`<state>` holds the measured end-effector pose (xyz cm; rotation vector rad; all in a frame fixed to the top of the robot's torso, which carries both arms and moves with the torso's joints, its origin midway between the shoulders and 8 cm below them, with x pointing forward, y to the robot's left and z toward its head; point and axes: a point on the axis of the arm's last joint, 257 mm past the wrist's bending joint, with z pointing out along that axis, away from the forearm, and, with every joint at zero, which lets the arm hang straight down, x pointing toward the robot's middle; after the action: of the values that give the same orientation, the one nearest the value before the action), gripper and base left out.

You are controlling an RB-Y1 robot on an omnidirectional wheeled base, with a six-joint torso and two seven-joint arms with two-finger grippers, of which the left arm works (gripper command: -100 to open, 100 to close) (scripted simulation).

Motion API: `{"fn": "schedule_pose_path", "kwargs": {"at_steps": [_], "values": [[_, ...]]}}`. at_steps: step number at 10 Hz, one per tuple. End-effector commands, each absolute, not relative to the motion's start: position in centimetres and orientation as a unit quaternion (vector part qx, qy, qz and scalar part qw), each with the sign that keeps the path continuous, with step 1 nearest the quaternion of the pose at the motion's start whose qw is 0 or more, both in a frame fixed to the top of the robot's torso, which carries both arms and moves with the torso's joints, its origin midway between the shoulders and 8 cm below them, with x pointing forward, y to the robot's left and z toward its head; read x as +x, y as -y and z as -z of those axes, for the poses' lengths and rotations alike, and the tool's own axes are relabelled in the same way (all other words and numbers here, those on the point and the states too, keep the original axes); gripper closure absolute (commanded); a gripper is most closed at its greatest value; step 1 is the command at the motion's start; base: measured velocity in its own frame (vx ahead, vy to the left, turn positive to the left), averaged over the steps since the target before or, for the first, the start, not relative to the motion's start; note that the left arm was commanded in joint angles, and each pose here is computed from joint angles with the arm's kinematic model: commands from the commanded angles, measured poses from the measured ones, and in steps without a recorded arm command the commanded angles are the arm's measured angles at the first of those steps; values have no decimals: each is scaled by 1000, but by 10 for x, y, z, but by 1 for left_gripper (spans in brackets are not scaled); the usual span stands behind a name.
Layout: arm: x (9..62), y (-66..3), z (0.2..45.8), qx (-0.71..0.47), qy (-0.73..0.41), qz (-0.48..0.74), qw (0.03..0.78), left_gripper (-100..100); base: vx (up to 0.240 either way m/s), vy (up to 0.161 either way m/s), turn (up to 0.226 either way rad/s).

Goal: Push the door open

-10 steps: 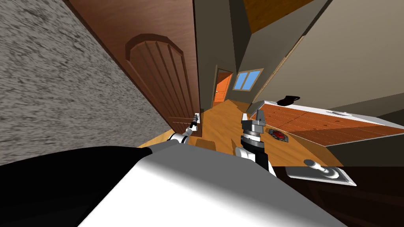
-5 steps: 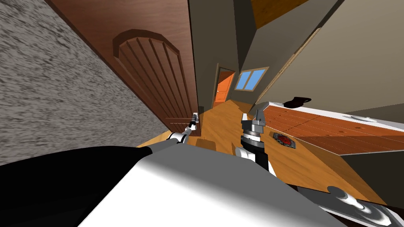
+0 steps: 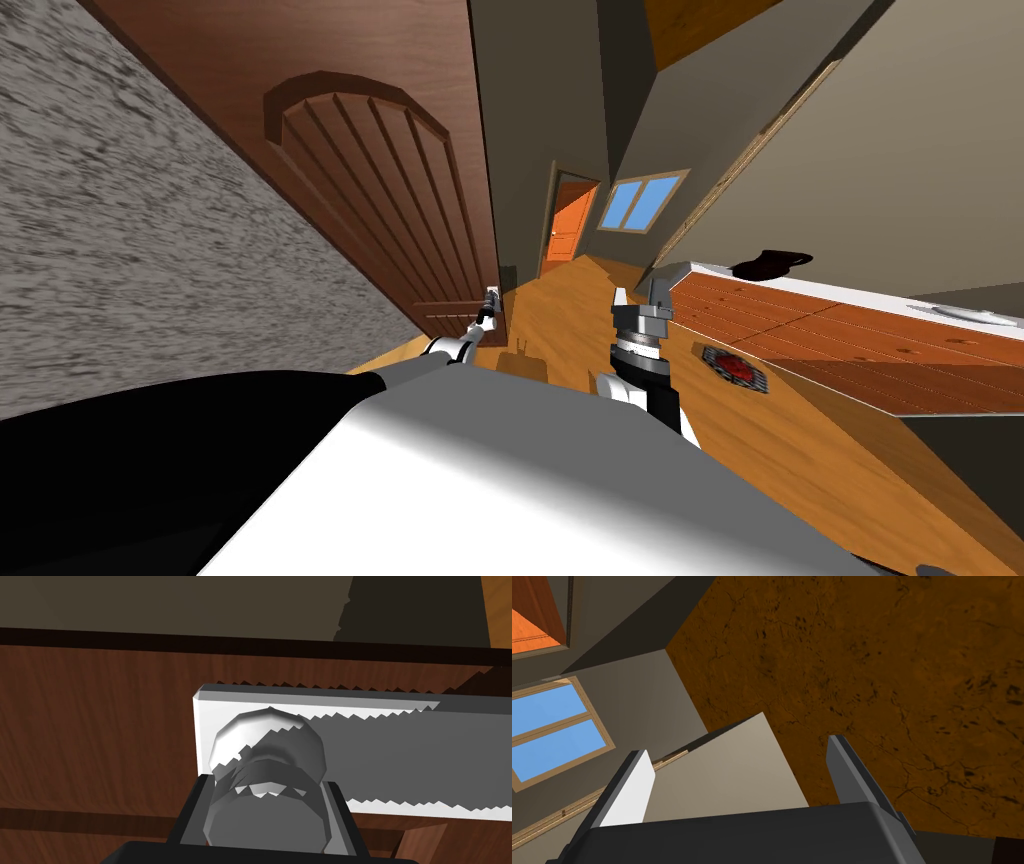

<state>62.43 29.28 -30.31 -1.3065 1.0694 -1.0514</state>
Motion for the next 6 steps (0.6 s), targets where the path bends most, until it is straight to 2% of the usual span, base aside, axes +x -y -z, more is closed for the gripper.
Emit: {"fn": "schedule_pose_path", "kwargs": {"at_steps": [1,2,5,6], "values": [[626,-307,298,-553,-442,439,553,100,192,-120,75],[624,-315,298,-556,-438,435,556,100,196,-98,77],[622,-331,297,-563,-429,427,563,100,108,-28,18],[621,-335,297,-565,-427,425,564,100,181,-94,49]]}}
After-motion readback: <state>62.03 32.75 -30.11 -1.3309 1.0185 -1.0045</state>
